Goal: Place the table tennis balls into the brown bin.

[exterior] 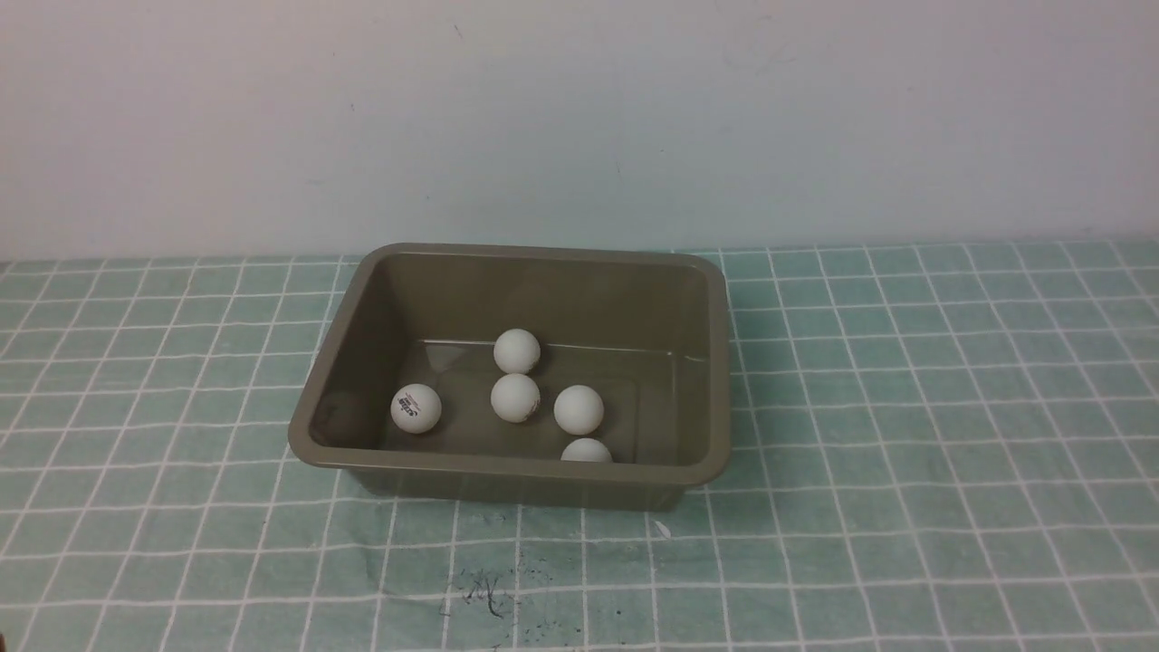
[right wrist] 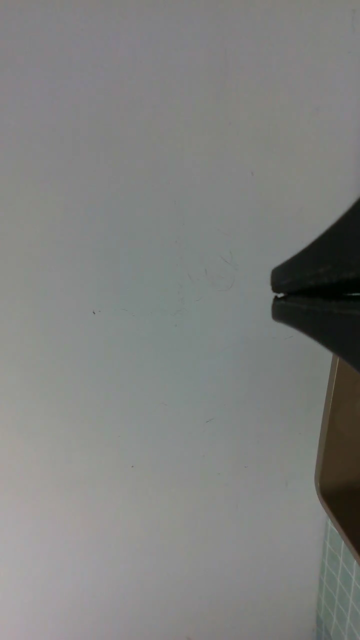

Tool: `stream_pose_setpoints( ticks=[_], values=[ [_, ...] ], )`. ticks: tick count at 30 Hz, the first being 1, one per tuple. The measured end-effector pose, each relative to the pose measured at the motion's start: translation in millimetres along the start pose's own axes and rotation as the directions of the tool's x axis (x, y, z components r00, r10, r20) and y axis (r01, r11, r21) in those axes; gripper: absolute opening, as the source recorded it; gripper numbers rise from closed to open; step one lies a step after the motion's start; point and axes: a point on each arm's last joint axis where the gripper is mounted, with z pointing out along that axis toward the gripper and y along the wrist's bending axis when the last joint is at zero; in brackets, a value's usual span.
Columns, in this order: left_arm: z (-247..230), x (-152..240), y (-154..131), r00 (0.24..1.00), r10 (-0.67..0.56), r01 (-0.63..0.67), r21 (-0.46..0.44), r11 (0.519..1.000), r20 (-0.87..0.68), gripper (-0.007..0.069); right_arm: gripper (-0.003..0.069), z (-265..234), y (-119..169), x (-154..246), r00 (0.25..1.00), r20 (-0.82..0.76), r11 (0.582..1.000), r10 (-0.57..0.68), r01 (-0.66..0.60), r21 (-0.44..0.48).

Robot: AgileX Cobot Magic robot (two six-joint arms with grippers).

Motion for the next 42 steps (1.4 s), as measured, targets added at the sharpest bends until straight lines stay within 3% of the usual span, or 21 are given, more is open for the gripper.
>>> stream_pose_setpoints(
  ticks=[6, 22, 28, 32, 42],
  values=[
    [-8, 17, 4, 0.996, -0.013, 0.011, 0.024, 1.0, 0.092, -0.0005, -0.0015, 0, 0, 0, 1.0, 0.0, 1.0, 0.0, 0.0, 0.0],
    [-9, 16, 4, 0.994, -0.016, 0.013, 0.026, 1.0, 0.105, -0.0005, -0.0015, 0, 0, 0, 1.0, 0.0, 1.0, 0.0, 0.0, 0.0],
    [2, 18, 6, 0.986, 0.053, -0.053, -0.006, 0.999, 0.16, -0.0005, -0.0015, 0, 0, 0, 1.0, 0.0, 1.0, 0.0, 0.0, 0.0],
    [34, 39, 11, 0.967, 0.164, -0.148, -0.096, 0.984, 0.197, -0.0005, -0.0015, 0, 0, 0, 1.0, 0.0, 1.0, 0.0, 0.0, 0.0],
    [74, 89, 27, 0.979, 0.162, -0.134, -0.2, 0.97, 0.126, -0.0005, -0.0015, 0, 0, 0, 1.0, -0.001, 1.0, 0.001, -0.001, 0.0]
  ],
)
